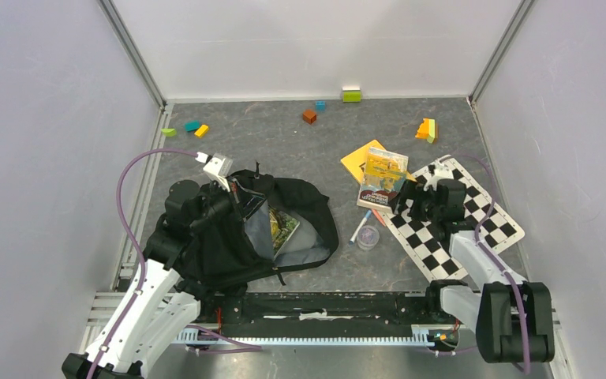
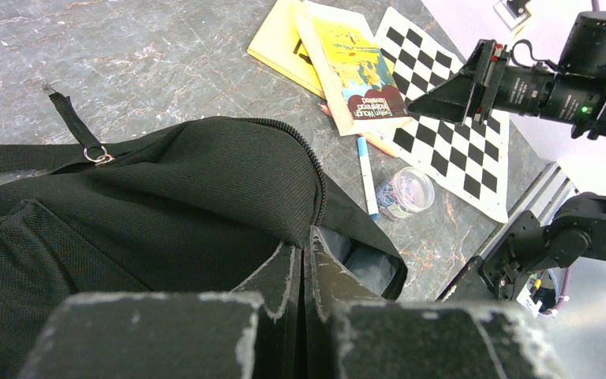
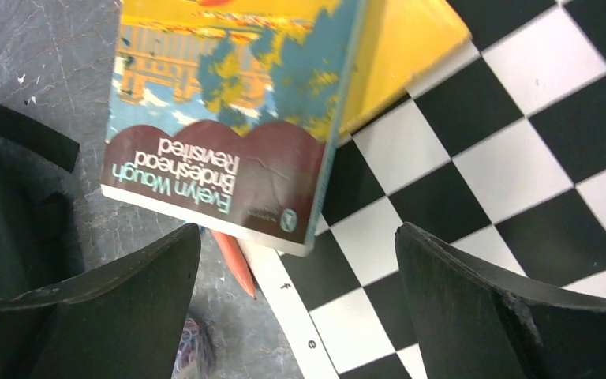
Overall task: Pack the student bag
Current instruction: Pick up the book from the center of the board, then place the book in the student bag.
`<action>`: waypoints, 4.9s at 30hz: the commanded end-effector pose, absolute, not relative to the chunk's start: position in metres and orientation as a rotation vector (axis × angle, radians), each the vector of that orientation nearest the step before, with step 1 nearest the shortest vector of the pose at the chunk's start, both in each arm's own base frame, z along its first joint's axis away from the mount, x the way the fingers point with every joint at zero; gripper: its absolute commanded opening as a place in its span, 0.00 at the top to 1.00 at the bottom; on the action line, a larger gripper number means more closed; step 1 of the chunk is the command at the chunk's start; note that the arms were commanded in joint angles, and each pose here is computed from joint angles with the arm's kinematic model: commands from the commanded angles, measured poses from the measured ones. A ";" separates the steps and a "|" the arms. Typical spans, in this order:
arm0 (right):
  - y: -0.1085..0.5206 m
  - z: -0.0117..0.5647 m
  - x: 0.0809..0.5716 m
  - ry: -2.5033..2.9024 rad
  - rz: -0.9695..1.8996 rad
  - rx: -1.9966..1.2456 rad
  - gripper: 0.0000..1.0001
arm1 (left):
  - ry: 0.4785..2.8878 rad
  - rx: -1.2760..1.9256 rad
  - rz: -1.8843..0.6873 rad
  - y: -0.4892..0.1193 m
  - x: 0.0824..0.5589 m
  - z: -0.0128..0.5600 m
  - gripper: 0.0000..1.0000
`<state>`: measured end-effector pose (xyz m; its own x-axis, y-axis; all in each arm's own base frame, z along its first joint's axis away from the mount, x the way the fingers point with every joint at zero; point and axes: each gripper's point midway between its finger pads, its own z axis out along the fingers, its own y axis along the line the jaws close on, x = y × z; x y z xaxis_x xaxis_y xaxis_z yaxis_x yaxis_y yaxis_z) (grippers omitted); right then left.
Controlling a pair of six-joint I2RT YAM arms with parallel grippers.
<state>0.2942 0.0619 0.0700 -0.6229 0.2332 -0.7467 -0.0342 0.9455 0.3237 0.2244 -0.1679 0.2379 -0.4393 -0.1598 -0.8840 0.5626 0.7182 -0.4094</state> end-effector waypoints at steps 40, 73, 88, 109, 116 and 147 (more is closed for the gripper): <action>0.095 0.053 0.306 2.031 1.145 0.234 0.47 | 1.748 0.356 -0.832 -0.170 0.230 0.263 0.98; 0.127 0.137 0.330 2.197 0.419 -0.333 1.00 | 1.719 0.365 -0.840 -0.170 0.226 0.271 0.98; 0.156 0.122 0.311 2.413 0.028 -0.599 1.00 | 1.720 0.366 -0.843 -0.170 0.225 0.270 0.98; 0.193 0.146 0.310 2.394 -0.110 -0.773 1.00 | 1.727 0.363 -0.842 -0.170 0.227 0.269 0.98; 0.203 0.132 0.306 2.408 -0.061 -0.800 0.97 | 1.722 0.364 -0.841 -0.170 0.226 0.270 0.98; 0.248 0.238 0.347 2.075 0.155 -0.680 1.00 | 1.720 0.365 -0.843 -0.170 0.225 0.271 0.98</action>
